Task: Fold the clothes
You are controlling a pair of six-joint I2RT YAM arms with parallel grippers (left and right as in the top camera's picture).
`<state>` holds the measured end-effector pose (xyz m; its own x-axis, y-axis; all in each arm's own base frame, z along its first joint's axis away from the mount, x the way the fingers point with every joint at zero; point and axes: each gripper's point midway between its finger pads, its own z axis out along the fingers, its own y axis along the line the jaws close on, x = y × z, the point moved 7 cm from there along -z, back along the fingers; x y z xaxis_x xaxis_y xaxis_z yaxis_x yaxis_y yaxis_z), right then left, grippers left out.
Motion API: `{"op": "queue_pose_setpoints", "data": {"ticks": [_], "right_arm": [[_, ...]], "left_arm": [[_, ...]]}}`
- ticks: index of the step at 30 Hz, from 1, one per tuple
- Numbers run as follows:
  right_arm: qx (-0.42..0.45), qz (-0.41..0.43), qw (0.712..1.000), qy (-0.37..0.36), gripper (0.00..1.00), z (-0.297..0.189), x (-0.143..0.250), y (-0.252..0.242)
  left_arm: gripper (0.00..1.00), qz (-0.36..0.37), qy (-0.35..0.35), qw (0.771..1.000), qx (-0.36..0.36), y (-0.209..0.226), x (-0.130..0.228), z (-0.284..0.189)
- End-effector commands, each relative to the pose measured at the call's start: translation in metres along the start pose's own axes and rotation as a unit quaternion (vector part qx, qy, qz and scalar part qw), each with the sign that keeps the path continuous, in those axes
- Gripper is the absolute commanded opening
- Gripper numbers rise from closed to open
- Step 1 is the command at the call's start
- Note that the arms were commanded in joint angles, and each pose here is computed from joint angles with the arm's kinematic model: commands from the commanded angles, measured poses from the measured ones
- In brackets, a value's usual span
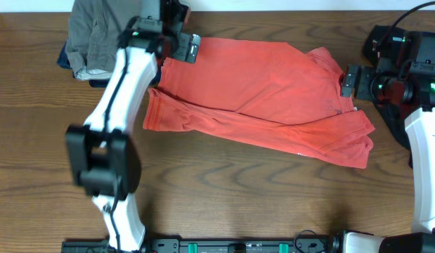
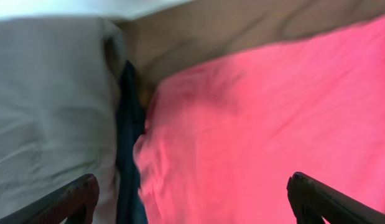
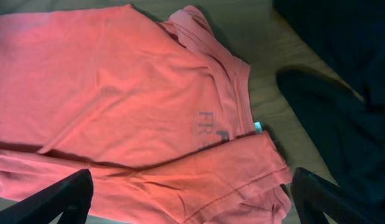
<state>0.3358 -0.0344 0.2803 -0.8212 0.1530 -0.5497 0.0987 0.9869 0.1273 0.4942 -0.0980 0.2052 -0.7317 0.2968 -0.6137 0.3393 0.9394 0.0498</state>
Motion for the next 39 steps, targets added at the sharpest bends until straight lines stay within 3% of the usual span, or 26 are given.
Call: {"op": "queue_pose_setpoints", "data": {"ticks": [1, 9, 14, 21, 35, 38, 39], "right_arm": [[0.005, -0.012, 1.0, -0.011, 0.99, -0.008, -0.004, 0.002], [0.001, -0.015, 1.0, -0.011, 0.99, -0.008, -0.004, 0.005], [-0.001, -0.018, 1.0, -0.012, 0.98, -0.007, -0.004, 0.008], [-0.001, -0.015, 1.0, -0.012, 0.98, -0.007, -0.004, 0.008], [-0.005, -0.015, 1.0, -0.011, 0.97, -0.007, -0.004, 0.009], [-0.007, -0.016, 1.0, -0.014, 0.97, -0.007, -0.005, 0.009], [-0.009, -0.016, 1.0, -0.015, 0.96, -0.007, -0.005, 0.01]], "left_arm": [[0.98, 0.056, 0.009, 0.998, -0.011, 0.007, -0.003, 0.025], [1.0, 0.085, 0.022, 0.996, -0.013, 0.011, 0.01, 0.068], [0.86, 0.085, 0.035, 0.996, -0.01, 0.011, 0.019, 0.081], [0.84, 0.08, 0.057, 0.995, -0.017, 0.017, 0.034, 0.1], [0.78, 0.068, 0.01, 0.997, -0.041, 0.04, 0.024, 0.11], [0.69, 0.066, 0.022, 0.997, -0.036, 0.038, 0.031, 0.116], [0.57, 0.066, 0.026, 0.997, -0.035, 0.037, 0.032, 0.117]]}}
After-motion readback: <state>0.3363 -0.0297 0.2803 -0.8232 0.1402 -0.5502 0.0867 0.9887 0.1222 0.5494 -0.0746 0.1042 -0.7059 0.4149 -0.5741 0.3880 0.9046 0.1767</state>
